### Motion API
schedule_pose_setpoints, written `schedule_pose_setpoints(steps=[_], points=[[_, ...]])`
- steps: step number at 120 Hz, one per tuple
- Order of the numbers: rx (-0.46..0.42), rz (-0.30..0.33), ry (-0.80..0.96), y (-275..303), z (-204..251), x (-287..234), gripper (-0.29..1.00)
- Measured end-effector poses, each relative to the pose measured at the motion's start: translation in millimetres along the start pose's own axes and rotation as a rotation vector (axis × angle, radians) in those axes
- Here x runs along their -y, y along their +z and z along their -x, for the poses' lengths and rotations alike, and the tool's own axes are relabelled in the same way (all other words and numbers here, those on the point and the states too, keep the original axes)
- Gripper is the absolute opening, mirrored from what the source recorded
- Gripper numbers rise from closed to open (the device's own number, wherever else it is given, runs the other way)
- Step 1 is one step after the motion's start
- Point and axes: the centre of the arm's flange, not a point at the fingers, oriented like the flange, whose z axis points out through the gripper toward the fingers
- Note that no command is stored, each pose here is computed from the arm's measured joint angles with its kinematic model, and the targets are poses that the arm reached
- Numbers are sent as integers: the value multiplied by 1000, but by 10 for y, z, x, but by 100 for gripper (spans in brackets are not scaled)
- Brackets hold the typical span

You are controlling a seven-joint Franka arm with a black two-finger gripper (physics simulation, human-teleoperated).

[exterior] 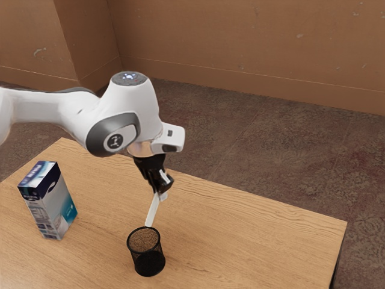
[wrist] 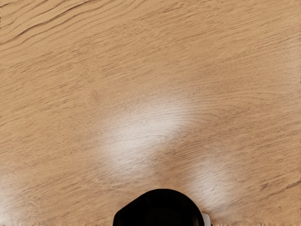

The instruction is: Put the marker into the pen holder.

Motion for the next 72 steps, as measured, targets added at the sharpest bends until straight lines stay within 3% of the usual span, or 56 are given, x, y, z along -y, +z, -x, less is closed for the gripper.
schedule_pose_setpoints(steps=[49,65,72], points=[[132,4,-45,560,327,-91,-7],[137,21,-76,513,338,-2,23],[97,22,-98,126,162,142,35]])
